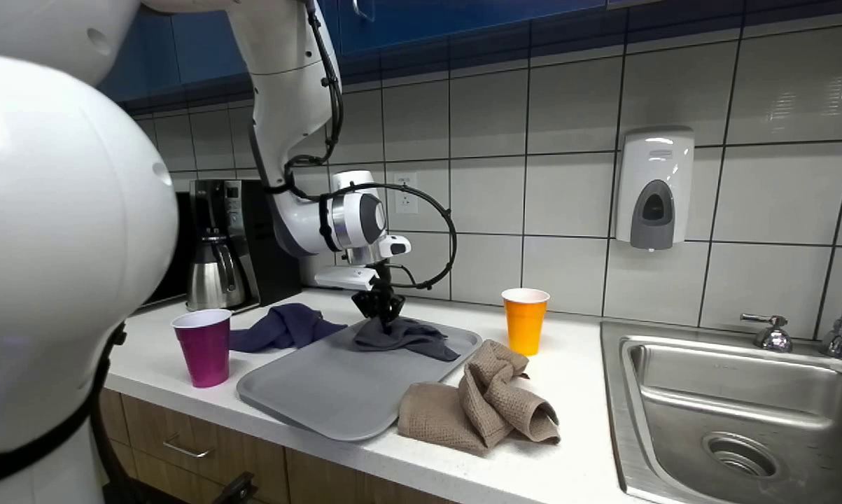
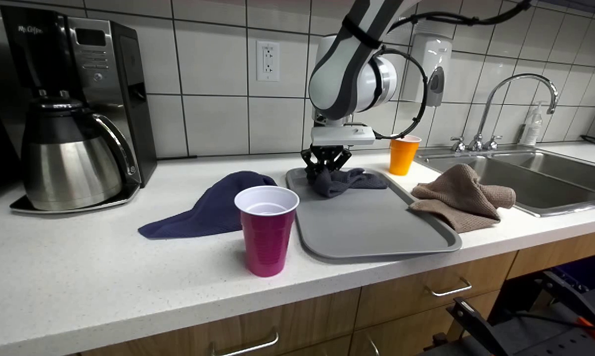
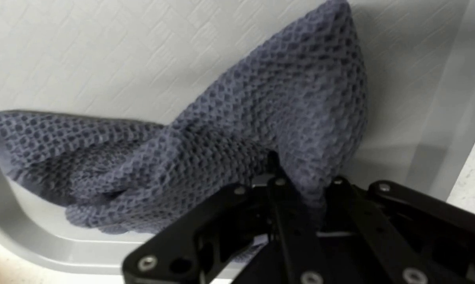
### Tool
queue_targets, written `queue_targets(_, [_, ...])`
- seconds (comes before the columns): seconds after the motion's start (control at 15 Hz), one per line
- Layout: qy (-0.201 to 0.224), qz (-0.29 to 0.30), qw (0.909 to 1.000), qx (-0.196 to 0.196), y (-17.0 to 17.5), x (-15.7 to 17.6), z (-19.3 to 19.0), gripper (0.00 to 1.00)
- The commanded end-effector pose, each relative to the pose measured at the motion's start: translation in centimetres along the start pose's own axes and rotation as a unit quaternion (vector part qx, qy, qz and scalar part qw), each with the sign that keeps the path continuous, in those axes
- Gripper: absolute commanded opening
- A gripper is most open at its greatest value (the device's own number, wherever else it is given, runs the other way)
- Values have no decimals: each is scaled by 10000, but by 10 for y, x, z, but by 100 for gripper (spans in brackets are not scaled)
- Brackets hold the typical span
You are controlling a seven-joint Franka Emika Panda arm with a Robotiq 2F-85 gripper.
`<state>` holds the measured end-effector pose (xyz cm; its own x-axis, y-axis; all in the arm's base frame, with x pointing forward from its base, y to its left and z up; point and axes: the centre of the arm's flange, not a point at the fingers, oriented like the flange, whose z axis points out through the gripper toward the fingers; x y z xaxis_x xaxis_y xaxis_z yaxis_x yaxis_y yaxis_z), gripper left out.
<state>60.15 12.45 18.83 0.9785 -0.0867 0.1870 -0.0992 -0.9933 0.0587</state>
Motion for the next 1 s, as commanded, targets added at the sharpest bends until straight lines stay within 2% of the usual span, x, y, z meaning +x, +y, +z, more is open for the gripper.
queue_targets(0.0, [-2,-38,10000,12,3,3,-7,3])
queue_targets(0.93, [357,212,9991,13,18,16,-46,3])
